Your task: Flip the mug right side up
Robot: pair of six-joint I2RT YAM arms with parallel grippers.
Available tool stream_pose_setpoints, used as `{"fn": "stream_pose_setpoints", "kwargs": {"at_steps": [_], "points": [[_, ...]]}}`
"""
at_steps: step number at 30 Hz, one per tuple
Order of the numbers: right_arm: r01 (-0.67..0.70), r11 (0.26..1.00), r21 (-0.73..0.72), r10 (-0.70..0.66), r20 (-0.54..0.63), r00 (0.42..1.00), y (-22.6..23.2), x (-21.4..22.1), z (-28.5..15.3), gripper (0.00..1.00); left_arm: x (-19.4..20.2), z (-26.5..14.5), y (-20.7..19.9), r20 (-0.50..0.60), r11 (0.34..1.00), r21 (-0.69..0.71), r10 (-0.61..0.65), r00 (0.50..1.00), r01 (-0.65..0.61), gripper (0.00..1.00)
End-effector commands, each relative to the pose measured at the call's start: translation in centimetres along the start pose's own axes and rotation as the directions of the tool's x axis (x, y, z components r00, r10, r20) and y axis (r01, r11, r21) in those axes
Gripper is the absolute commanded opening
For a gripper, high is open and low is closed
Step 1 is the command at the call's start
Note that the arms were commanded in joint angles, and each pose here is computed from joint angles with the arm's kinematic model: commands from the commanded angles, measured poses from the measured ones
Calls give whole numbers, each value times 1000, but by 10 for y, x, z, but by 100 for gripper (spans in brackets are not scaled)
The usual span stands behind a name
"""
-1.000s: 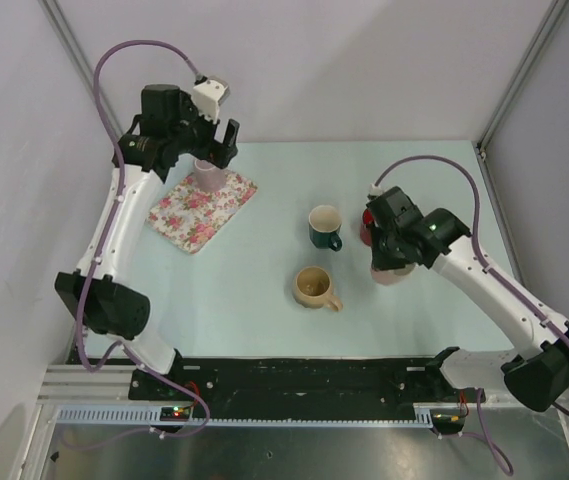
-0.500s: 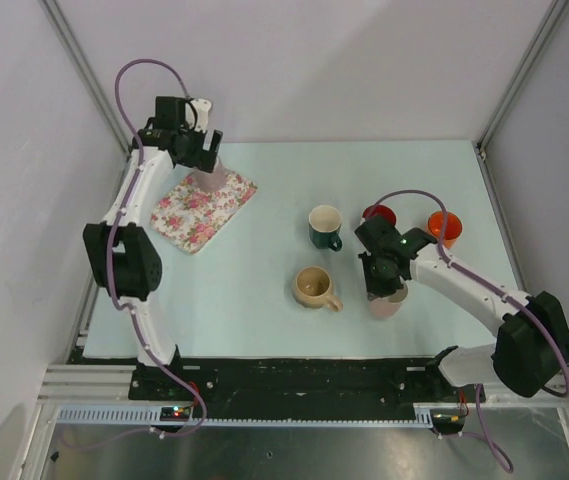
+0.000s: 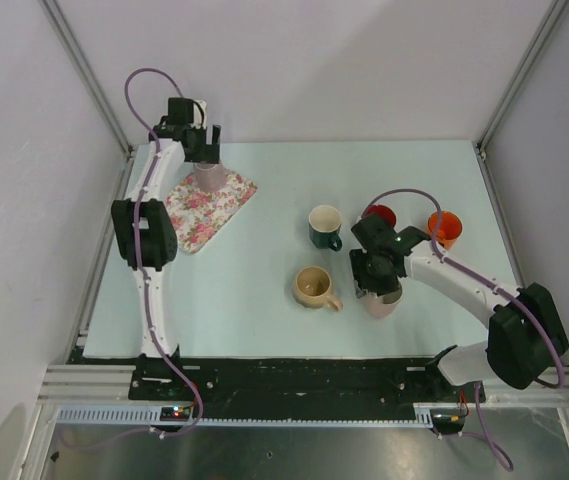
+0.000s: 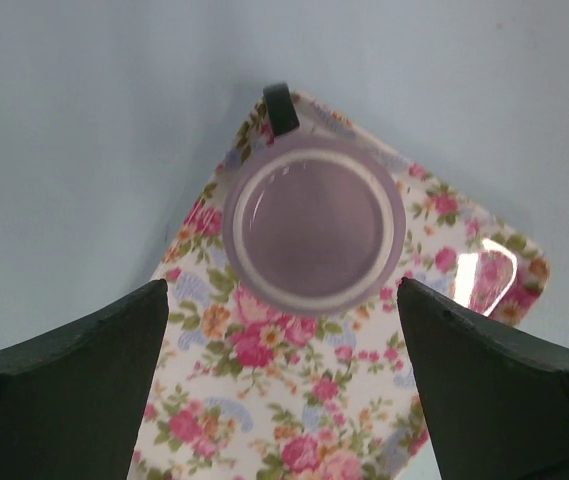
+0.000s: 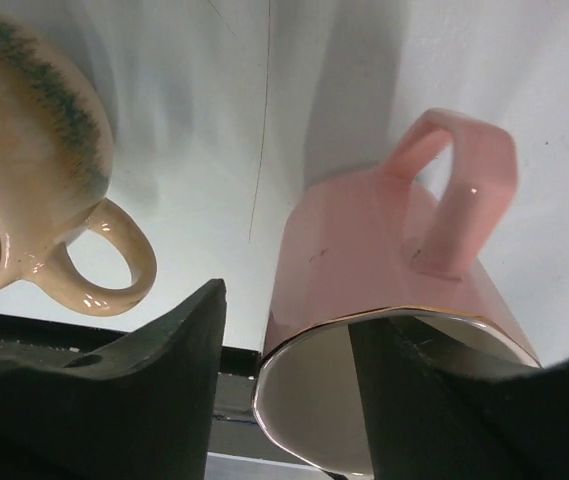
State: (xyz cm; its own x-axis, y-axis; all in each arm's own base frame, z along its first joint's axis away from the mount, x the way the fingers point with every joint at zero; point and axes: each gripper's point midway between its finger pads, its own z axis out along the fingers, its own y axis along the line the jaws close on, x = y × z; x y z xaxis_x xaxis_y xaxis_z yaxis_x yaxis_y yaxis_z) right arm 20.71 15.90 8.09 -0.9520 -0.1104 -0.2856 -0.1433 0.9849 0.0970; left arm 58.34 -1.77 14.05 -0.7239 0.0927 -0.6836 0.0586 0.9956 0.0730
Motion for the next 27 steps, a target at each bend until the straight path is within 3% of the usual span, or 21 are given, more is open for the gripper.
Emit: {"fn": "stream_pose_setpoints", "kwargs": {"at_steps": [1,7,11,18,25,27], "points": [[7,1000,-27,-5,88,996,9,-20,-22,61,-34,3,-7,90,996,14,-83,992,82,100],[51,999,-9,-49,136,989,15,-29,-44,73,-35,31,-10,100,997,18,-78,992,76,100],[66,998,16,-67,129,989,15,-30,-48,74,-42,39,-30,125,990,137,-48,991,31,100],[80,996,42,-85,140,986,15,-38,-58,75,-34,40,-36,116,982,183,26,993,-47,98],[82,996,30,-86,173,981,14,-42,-68,75,17,38,-40,-23,967,251,50,998,-42,64],[80,996,25,-84,184,979,14,-43,-71,75,22,33,-39,-31,965,255,67,997,-57,60]]}}
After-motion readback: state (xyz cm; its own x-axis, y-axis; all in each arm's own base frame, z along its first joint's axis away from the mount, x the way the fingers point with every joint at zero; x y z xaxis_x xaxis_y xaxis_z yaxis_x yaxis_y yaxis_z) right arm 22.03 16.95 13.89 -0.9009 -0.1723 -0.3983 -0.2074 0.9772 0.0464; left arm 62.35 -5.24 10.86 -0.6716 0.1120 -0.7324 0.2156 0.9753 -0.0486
